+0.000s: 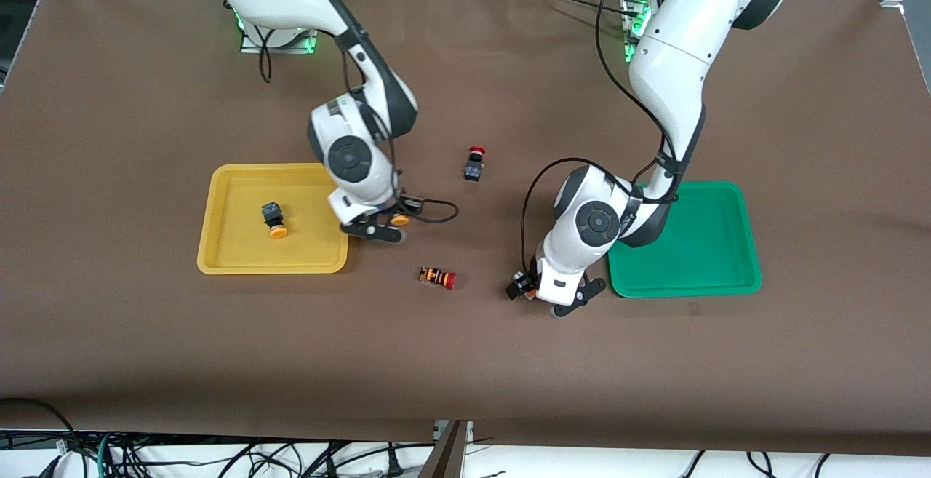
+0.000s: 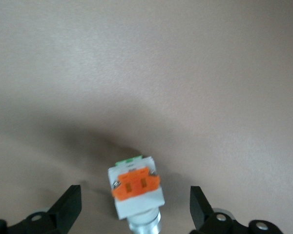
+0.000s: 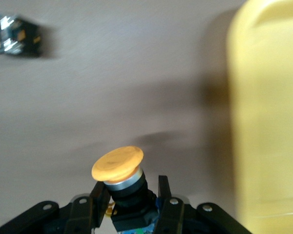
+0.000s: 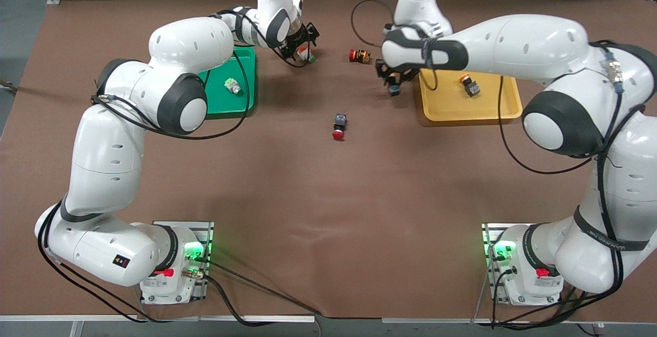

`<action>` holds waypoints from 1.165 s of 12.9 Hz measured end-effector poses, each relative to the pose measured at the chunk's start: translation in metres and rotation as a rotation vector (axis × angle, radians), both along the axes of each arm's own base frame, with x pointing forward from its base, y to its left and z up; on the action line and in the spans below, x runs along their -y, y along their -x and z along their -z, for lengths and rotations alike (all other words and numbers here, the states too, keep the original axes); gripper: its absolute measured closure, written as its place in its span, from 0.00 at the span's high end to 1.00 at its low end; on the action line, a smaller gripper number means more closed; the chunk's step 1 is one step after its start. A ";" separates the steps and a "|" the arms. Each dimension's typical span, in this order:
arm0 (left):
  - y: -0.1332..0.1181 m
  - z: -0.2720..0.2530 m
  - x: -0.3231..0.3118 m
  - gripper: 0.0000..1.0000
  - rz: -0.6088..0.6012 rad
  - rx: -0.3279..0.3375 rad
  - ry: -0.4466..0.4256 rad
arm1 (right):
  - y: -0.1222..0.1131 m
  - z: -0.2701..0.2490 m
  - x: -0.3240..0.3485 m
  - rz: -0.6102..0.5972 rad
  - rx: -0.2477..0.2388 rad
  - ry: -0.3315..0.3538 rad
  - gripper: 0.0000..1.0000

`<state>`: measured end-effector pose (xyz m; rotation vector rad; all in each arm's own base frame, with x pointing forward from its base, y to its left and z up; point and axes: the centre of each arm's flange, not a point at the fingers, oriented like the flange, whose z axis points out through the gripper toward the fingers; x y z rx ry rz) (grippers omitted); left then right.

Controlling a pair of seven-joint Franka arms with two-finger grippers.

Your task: Place green and yellow buttons in trays

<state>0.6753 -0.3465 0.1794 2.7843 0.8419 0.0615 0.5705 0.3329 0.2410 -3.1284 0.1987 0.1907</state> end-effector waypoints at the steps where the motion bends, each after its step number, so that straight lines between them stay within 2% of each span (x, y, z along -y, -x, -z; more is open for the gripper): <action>1: 0.000 0.003 0.000 0.94 -0.001 0.003 0.001 | -0.012 -0.010 0.029 -0.049 -0.007 0.016 0.44; 3: 0.000 0.003 0.000 0.69 -0.001 0.006 0.001 | -0.027 -0.015 0.087 -0.129 -0.019 0.042 0.44; 5: -0.002 0.001 0.001 0.47 0.002 0.013 0.002 | -0.027 -0.001 0.128 -0.150 -0.042 0.061 0.44; 7: -0.007 -0.010 -0.001 0.43 0.021 0.026 -0.008 | -0.017 0.020 0.140 -0.135 -0.026 0.059 0.44; 9: -0.011 -0.042 -0.012 0.43 0.112 -0.001 -0.116 | -0.008 0.033 0.141 -0.113 -0.019 0.041 0.47; 11: -0.014 -0.088 -0.043 0.43 0.254 -0.049 -0.256 | -0.010 0.027 0.138 -0.110 -0.006 0.030 0.68; 12: -0.016 -0.109 -0.065 0.43 0.332 -0.081 -0.297 | -0.013 0.017 0.135 -0.111 0.009 0.021 0.79; 14: -0.023 -0.132 -0.129 0.43 0.532 -0.168 -0.332 | -0.021 -0.023 0.131 -0.112 0.061 -0.012 0.98; 15: -0.027 -0.131 -0.165 0.43 0.606 -0.209 -0.327 | -0.025 -0.048 0.132 -0.111 0.092 -0.028 0.98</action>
